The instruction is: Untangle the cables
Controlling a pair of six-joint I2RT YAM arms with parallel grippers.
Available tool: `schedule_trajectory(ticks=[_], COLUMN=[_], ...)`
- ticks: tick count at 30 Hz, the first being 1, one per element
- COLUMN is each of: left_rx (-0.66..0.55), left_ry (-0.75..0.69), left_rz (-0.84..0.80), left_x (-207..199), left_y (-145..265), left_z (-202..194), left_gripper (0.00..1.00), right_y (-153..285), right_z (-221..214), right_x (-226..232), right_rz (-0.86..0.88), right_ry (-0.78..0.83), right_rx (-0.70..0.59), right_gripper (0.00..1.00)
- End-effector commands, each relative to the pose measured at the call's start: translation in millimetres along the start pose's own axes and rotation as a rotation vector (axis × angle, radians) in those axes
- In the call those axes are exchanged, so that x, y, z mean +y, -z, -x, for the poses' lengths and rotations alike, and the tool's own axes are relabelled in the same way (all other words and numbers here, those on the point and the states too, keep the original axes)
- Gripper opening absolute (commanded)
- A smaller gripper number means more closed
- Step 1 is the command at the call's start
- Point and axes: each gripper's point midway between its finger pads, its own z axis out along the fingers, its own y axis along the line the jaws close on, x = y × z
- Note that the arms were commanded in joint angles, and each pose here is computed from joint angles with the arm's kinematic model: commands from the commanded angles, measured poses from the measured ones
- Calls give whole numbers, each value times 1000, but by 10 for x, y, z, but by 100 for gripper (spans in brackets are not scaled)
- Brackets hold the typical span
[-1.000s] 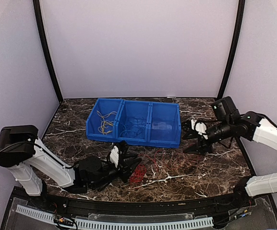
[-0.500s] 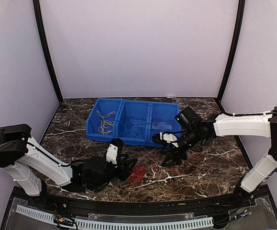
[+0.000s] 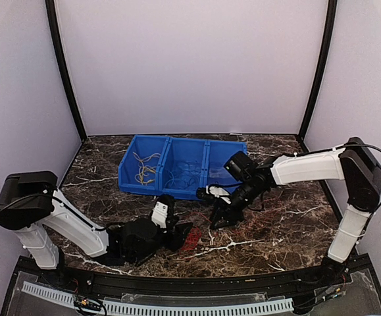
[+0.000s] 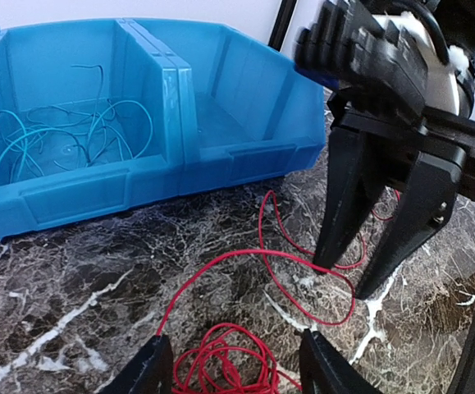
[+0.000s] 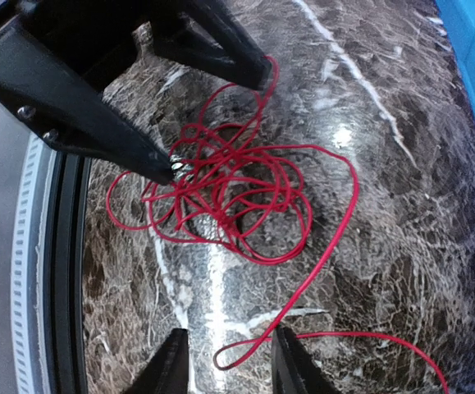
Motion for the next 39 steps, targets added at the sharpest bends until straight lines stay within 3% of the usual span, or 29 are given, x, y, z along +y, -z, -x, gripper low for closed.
schedule_trajectory(ticks=[1,3,4,12,21,29,39], left_rx=[0,3,3,105,137,141,135], left_ry=[-5,-2,4,63,91,96,94], left_rz=[13,24,22,12,-12,-20,-38], left_x=[-73,-62,-65,74,108,102,37], left_y=[-164,-228,-259,-417,-449,-449,-451], left_z=[-24,-56,-49,-357,-459,-465,-378], left_gripper=[55,55,55,51,45,43,41], right_y=[9,47,89,839,2475,3682,4248], right_z=[87,109,131,662,1641,2321,2699], right_x=[52,66,82,241,308,696,857], right_rz=[38,36,33,-33,-250,-526,-692], right_ry=[-14,-8,-2,94,277,535,646], right_rx=[-4,1,-2,-131,-452,-663,-774], right_gripper=[14,1,0,0,0,0,0])
